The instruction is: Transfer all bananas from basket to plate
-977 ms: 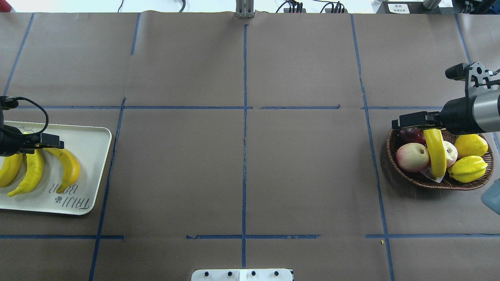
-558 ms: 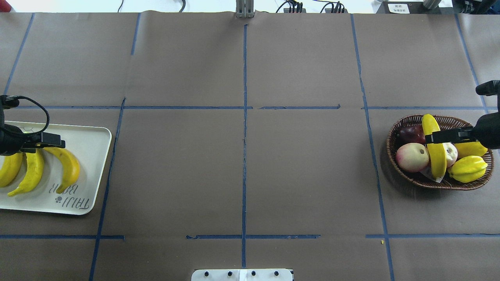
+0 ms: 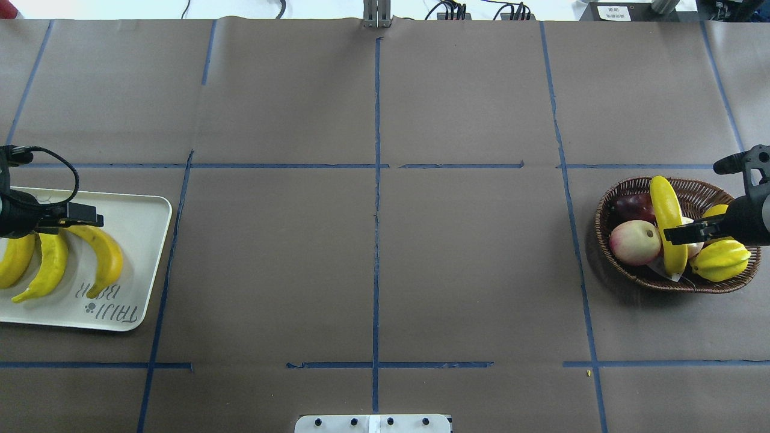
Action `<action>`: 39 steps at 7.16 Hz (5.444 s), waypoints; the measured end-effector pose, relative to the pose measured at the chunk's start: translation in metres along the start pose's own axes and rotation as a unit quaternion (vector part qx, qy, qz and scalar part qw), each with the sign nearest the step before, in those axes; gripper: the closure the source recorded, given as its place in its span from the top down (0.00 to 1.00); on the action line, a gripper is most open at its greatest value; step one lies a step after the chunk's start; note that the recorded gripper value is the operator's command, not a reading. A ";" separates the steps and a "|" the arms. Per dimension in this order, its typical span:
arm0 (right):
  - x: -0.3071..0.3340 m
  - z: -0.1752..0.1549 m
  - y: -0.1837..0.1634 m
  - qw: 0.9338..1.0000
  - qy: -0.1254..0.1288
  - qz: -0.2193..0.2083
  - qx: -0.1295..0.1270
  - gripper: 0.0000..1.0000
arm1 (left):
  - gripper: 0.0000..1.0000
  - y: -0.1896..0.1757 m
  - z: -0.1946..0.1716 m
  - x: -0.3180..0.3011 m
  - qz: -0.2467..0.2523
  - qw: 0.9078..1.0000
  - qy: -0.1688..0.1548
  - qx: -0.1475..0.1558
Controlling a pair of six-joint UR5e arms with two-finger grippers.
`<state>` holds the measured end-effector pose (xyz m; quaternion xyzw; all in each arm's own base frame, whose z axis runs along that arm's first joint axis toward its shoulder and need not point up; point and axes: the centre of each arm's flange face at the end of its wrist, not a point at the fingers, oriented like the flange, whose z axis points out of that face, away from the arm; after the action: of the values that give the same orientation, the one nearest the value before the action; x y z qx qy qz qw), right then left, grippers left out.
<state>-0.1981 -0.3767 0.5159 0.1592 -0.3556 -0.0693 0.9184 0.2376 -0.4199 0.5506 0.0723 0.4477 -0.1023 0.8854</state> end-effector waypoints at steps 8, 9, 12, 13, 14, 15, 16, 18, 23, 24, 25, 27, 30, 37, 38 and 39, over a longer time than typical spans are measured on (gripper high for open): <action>-0.014 0.023 0.012 0.999 0.029 -0.024 -0.011 0.04 | 1.00 -0.003 0.001 0.007 0.002 1.000 0.004 0.002; -0.013 0.023 0.012 0.999 0.031 -0.024 -0.010 0.02 | 1.00 -0.004 0.001 0.008 0.002 1.000 0.004 0.002; -0.007 0.005 0.003 0.999 0.032 -0.015 0.011 0.01 | 1.00 -0.007 0.004 0.011 0.003 1.000 0.006 0.003; -0.005 -0.010 -0.001 0.999 0.029 -0.010 0.026 0.01 | 1.00 -0.008 0.004 0.013 0.003 1.000 0.006 0.003; -0.007 -0.031 -0.006 0.999 0.018 -0.005 0.042 0.02 | 1.00 -0.009 0.004 0.016 0.003 1.000 0.008 0.003; -0.017 -0.048 -0.014 0.999 -0.005 0.003 0.052 0.01 | 1.00 -0.011 0.004 0.019 0.004 1.000 0.009 0.004; -0.034 -0.061 -0.027 0.997 -0.041 0.026 0.058 0.01 | 1.00 -0.013 0.004 0.024 0.004 1.000 0.012 0.006; -0.088 -0.080 -0.069 0.978 -0.149 0.126 0.074 0.02 | 1.00 -0.021 0.001 0.045 -0.018 0.999 0.029 0.011; -0.253 -0.005 -0.069 0.873 -0.423 0.219 0.106 0.03 | 1.00 -0.017 -0.022 0.216 -0.143 0.964 0.225 -0.013; -0.286 0.005 -0.065 0.862 -0.444 0.218 0.108 0.03 | 1.00 -0.005 -0.023 0.268 -0.153 0.952 0.262 -0.039; -0.312 0.008 -0.065 0.856 -0.459 0.214 0.107 0.03 | 1.00 0.000 -0.028 0.312 -0.166 0.941 0.289 -0.060; -0.337 0.010 -0.060 0.857 -0.466 0.193 0.109 0.03 | 1.00 0.003 -0.030 0.372 -0.177 0.929 0.314 -0.083; -0.352 0.008 -0.058 0.858 -0.470 0.174 0.112 0.02 | 1.00 0.003 -0.017 0.417 -0.177 0.926 0.320 -0.089; -0.378 0.004 -0.058 0.858 -0.473 0.171 0.106 0.03 | 0.37 0.021 0.004 0.474 -0.177 0.923 0.330 -0.086; -0.378 0.005 -0.057 0.858 -0.472 0.171 0.106 0.03 | 0.04 0.023 0.006 0.477 -0.176 0.923 0.330 -0.088; -0.378 0.005 -0.057 0.858 -0.472 0.171 0.106 0.03 | 0.00 0.026 0.008 0.477 -0.174 0.924 0.329 -0.089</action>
<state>-0.4806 -0.3408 0.2613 0.1407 -0.7734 0.0603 0.6152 0.5260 -0.4521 0.1711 -0.0566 0.7269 -0.1850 0.6589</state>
